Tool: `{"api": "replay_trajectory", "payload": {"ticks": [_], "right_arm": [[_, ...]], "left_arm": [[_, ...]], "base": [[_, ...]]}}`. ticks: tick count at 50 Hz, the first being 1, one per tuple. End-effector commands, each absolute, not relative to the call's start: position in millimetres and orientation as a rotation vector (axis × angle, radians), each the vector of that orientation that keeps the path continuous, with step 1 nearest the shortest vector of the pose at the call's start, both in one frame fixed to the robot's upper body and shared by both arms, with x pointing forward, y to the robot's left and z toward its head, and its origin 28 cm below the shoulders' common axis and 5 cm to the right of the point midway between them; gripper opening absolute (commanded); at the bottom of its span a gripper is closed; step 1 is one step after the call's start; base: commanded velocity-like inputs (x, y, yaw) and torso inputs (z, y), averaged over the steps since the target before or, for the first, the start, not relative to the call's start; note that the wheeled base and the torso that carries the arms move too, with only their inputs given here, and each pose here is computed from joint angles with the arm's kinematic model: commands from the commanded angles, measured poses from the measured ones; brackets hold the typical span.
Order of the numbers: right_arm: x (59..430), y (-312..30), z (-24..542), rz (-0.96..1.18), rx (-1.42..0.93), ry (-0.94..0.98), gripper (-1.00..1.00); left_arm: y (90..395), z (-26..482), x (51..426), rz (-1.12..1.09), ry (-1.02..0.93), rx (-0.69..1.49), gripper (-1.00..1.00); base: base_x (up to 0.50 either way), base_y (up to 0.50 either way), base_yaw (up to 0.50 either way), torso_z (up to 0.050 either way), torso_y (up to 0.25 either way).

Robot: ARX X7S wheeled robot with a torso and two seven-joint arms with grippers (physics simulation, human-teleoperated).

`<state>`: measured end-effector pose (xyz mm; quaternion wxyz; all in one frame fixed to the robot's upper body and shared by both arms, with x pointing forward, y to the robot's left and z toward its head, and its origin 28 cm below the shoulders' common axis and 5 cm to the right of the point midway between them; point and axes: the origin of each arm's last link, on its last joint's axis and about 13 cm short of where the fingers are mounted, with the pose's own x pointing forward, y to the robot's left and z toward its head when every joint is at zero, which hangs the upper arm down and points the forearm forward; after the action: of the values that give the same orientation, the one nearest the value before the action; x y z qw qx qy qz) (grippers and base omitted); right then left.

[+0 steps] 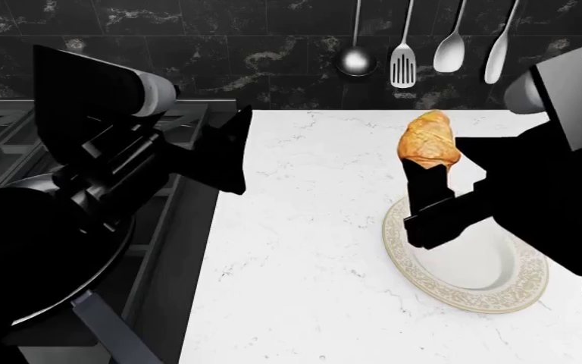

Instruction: Pick the croissant and place it on the pan. Then turn on the stove to warm the croissant.

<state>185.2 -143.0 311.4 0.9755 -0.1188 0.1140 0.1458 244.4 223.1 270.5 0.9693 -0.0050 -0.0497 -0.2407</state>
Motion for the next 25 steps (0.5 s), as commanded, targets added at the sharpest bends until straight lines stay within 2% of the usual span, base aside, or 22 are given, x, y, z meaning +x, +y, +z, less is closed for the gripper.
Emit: {"api": "replay_trajectory", "payload": {"ticks": [1, 14, 25], "right_arm": [[180.6, -139.1, 318.8, 0.314, -0.262, 0.182, -1.00], [176.3, -135.4, 320.7, 0.323, -0.277, 0.166, -1.00], [175.7, -134.8, 321.0, 0.325, -0.291, 0.166, -1.00]], "left_arm": [[223.3, 272.0, 241.9, -0.490, -0.107, -0.012, 1.00], [224.1, 271.7, 238.8, -0.495, -0.113, -0.013, 1.00], [224.2, 272.3, 238.2, -0.494, -0.114, -0.013, 1.00]], "base": [[0.00, 0.00, 0.00, 0.000, 0.000], [0.00, 0.02, 0.00, 0.000, 0.000], [0.00, 0.50, 0.00, 0.000, 0.000]]}}
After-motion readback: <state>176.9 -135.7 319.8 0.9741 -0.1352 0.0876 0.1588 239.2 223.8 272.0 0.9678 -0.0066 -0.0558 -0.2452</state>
